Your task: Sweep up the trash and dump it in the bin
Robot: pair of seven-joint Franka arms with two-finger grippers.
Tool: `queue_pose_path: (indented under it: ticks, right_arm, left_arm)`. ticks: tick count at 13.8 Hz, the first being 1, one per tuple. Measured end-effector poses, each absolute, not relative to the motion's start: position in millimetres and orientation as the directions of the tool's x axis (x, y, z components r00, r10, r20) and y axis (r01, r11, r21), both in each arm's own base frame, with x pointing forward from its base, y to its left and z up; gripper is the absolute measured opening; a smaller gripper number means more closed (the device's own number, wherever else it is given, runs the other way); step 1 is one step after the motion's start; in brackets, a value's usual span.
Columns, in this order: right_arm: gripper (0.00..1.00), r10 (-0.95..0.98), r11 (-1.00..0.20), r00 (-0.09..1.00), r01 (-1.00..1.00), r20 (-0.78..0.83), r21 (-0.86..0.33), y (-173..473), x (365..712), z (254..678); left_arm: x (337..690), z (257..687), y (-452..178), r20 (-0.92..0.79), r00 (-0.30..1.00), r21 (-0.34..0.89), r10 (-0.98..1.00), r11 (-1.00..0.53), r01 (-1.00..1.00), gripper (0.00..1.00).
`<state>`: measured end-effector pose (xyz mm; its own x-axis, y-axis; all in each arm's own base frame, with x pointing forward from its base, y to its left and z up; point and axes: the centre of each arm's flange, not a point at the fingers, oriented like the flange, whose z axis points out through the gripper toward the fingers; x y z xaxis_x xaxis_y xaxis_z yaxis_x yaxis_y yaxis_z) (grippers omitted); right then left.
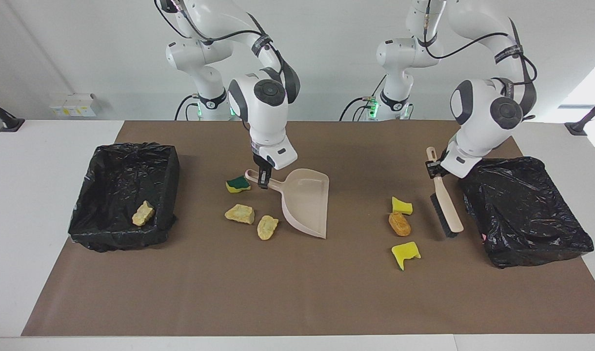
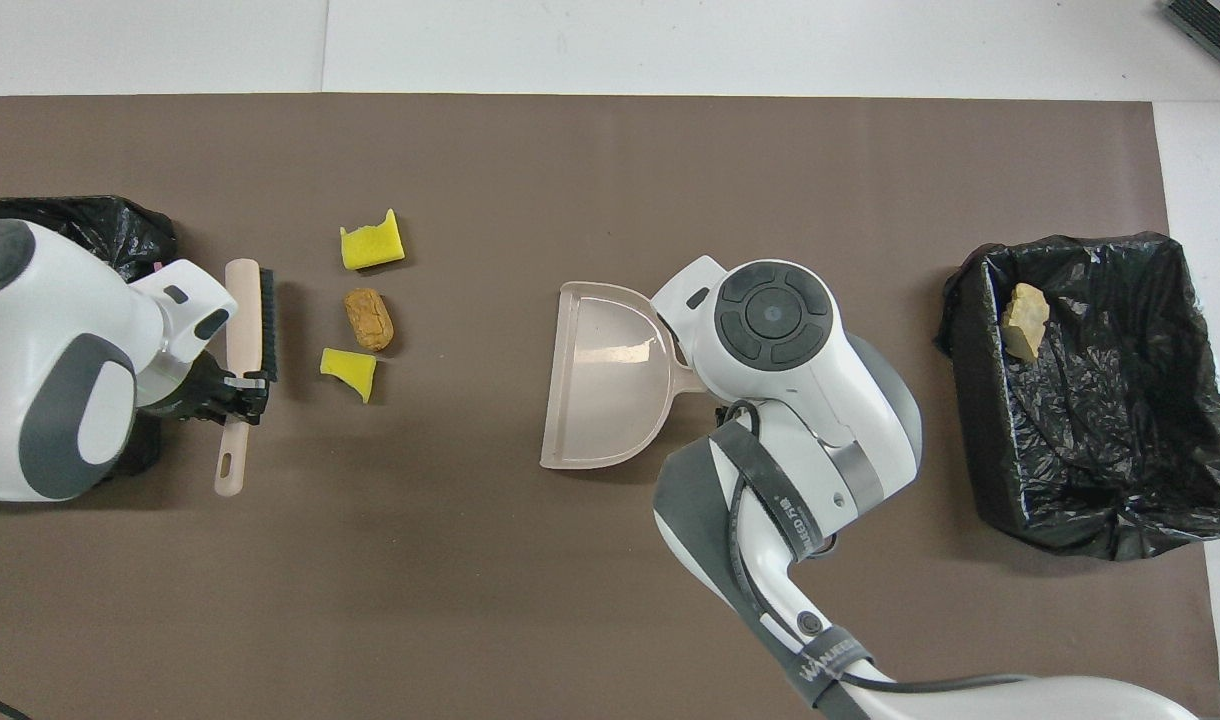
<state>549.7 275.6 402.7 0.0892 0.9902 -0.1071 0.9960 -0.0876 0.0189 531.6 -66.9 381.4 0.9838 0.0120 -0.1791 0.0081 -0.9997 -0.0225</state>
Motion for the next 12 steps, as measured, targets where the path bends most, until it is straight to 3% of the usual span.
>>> queue_pose_path:
  ticks: [6,12]
  right_arm:
    - [0.31,0.992,-0.04,0.04,0.999,-0.117,0.004,274.6,547.8,401.5]
    - [0.31,0.992,-0.039,0.039,0.999,-0.117,0.004,275.1,547.4,401.5]
  left_arm:
    - [497.2,356.1,-155.5,-0.183,0.981,-0.039,-0.057,-0.997,-0.066,0.26]
    - [453.3,361.5,-261.1,-0.196,0.978,0.056,-0.072,-0.996,-0.062,0.26]
